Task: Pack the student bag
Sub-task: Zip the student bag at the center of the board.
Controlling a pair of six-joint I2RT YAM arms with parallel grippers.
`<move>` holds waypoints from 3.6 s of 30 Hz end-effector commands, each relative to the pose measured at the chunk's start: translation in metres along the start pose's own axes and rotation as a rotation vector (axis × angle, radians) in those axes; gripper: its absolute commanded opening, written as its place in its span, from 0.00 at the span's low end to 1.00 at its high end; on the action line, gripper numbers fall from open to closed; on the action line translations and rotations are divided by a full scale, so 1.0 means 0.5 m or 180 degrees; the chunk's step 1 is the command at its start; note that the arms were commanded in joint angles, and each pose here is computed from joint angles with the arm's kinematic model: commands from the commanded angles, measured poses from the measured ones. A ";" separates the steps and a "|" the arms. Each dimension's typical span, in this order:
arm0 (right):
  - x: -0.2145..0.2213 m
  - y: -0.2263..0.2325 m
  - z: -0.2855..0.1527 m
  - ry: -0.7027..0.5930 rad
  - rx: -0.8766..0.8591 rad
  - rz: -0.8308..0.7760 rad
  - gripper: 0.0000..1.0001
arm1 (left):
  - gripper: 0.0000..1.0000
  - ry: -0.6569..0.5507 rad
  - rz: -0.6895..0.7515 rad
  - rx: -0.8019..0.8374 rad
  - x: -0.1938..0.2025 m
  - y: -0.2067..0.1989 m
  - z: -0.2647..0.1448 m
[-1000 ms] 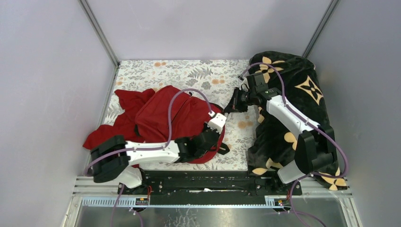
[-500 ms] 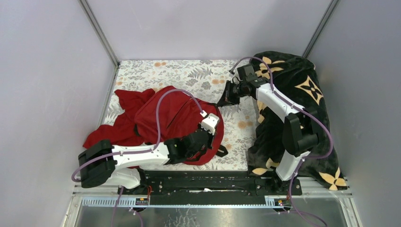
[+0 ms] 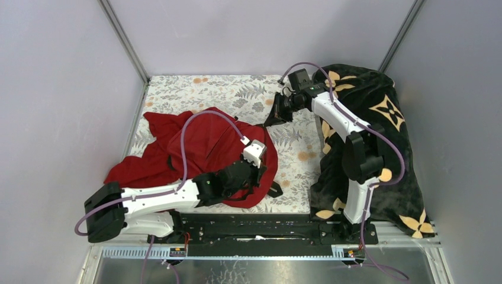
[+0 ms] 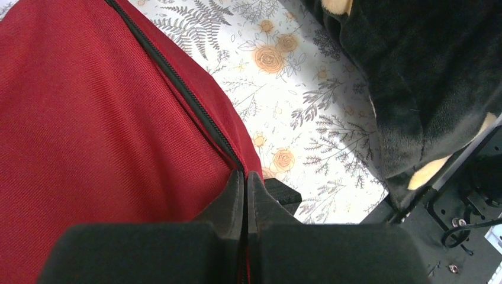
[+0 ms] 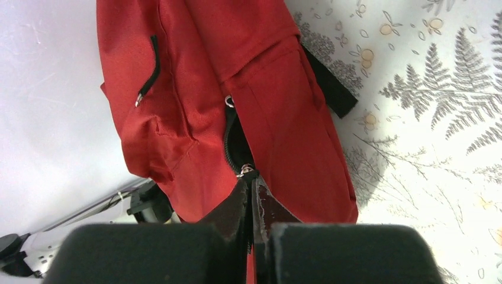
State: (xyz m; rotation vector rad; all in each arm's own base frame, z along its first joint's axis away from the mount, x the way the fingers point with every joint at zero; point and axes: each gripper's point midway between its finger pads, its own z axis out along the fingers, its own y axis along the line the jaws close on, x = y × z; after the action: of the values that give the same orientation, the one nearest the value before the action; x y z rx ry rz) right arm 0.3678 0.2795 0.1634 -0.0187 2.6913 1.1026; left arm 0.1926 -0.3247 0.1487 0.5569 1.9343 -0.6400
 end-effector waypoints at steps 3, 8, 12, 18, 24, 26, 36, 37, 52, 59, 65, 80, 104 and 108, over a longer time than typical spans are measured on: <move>-0.205 0.056 0.007 -0.0849 -0.0298 -0.0459 0.00 | 0.00 0.0490 -0.0085 0.0608 0.068 -0.069 -0.068; -0.218 0.071 0.017 -0.0782 -0.0405 -0.0566 0.00 | 0.00 0.0601 -0.0113 0.0748 0.078 -0.084 -0.085; -0.215 0.079 0.017 -0.0666 -0.0471 -0.0703 0.00 | 0.00 0.0689 -0.0138 0.0776 0.089 -0.090 -0.093; -0.188 0.092 0.005 -0.0529 -0.0598 -0.0843 0.25 | 0.00 0.0575 -0.0191 0.0682 0.066 -0.076 -0.109; -0.157 0.098 -0.043 -0.0775 -0.0625 -0.0752 0.65 | 0.00 0.0315 -0.0103 0.0393 0.015 -0.044 -0.111; -0.154 0.081 -0.066 -0.0920 -0.0484 -0.0658 0.72 | 0.00 0.0263 -0.0068 0.0346 -0.002 -0.041 -0.111; -0.043 -0.011 -0.140 -0.1255 -0.0214 -0.0309 0.69 | 0.83 0.0114 -0.0612 -0.0278 -0.134 0.047 -0.103; -0.026 -0.014 -0.140 -0.1250 -0.0163 -0.0348 0.69 | 0.79 0.0222 -0.0832 -0.0327 -0.138 0.072 -0.087; 0.101 -0.045 -0.070 -0.0925 -0.0127 -0.0341 0.65 | 0.65 0.0559 -0.2210 -0.0883 -0.153 0.152 0.109; 0.118 -0.062 -0.058 -0.0848 -0.0100 -0.0319 0.65 | 0.65 0.0440 -0.2334 -0.1410 -0.120 0.214 0.145; 0.156 -0.057 -0.041 -0.0648 -0.0218 -0.0351 0.68 | 0.57 0.0455 -0.2483 -0.1630 -0.091 0.265 0.179; 0.224 -0.075 0.005 -0.0277 -0.0178 -0.0376 0.68 | 0.44 0.0552 -0.2604 -0.1468 -0.077 0.270 0.221; 0.262 -0.086 0.028 -0.0054 -0.0255 -0.0272 0.00 | 0.00 0.0314 -0.2298 -0.2026 -0.079 0.341 0.164; 0.272 -0.093 0.029 -0.0015 -0.0243 -0.0260 0.00 | 0.00 0.0251 -0.2253 -0.2093 -0.085 0.358 0.153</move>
State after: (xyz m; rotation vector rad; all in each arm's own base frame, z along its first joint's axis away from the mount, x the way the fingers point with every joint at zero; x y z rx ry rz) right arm 0.2511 0.2662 0.0945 -0.1137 2.6067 1.1600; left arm 0.3565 -0.2739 0.1081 -0.5162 2.3614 -0.4689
